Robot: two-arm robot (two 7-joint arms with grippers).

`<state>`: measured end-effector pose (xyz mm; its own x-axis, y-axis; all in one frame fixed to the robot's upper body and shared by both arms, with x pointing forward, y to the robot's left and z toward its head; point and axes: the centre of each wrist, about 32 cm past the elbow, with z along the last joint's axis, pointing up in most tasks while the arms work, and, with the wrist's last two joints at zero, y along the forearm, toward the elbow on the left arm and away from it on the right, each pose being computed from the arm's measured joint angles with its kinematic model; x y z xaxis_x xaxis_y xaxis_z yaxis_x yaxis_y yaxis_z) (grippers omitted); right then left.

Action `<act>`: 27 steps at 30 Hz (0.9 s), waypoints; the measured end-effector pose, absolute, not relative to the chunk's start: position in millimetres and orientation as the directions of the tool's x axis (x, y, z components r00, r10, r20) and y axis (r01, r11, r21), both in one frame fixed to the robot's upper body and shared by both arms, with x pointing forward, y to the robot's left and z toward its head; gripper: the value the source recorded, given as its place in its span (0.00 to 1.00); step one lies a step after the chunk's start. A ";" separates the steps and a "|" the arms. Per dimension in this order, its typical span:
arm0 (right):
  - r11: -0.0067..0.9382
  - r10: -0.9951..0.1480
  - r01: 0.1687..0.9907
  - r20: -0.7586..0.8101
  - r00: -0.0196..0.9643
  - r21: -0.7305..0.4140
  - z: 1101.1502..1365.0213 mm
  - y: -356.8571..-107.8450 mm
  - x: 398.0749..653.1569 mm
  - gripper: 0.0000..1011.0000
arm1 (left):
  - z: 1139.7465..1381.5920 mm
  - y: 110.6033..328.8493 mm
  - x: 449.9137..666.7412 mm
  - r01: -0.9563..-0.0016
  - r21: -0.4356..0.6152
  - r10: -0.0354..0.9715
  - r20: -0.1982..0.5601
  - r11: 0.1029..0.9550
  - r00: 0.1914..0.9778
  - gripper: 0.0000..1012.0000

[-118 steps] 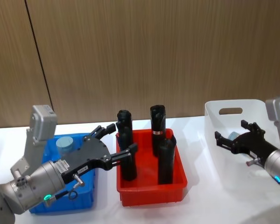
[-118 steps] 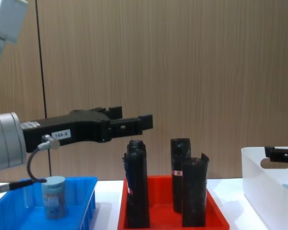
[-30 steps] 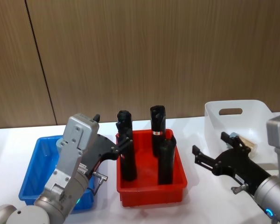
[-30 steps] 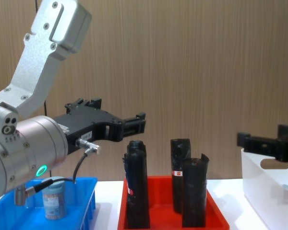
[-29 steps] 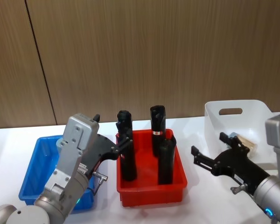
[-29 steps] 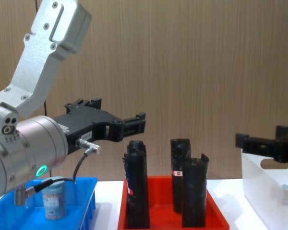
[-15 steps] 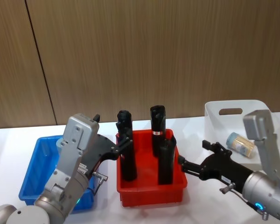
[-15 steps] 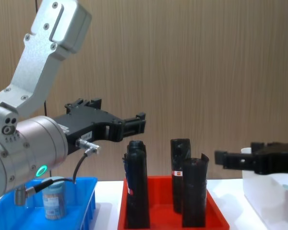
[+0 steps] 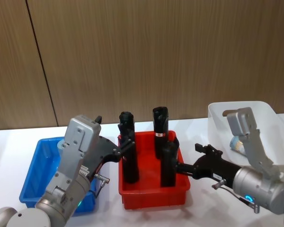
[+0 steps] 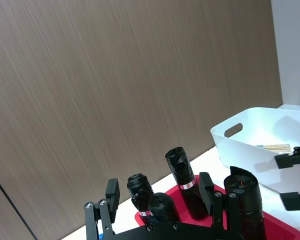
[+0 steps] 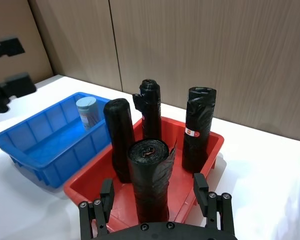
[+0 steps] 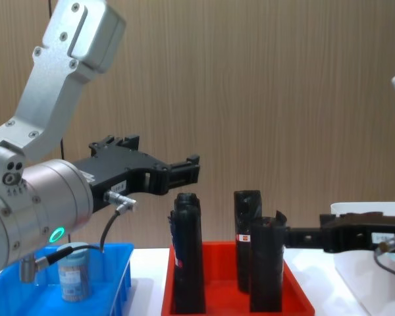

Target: Pick the cotton swabs from the blue box and place them into the white box.

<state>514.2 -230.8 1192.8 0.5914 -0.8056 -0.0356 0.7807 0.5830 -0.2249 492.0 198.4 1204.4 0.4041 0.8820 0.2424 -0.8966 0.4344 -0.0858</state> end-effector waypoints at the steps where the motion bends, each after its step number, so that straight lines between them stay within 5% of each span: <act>1: 0.584 -0.805 0.779 -0.037 0.592 -0.229 1192.0 -229.7 517.7 0.99 | 1204.4 198.4 492.0 -0.897 -0.086 0.882 0.242 0.434 0.404 0.99; 27: 0.595 -0.792 0.757 -0.036 0.610 -0.269 1177.9 -210.8 554.7 0.99 | 1204.4 198.4 492.0 -0.897 -0.086 0.882 0.242 0.434 0.404 0.99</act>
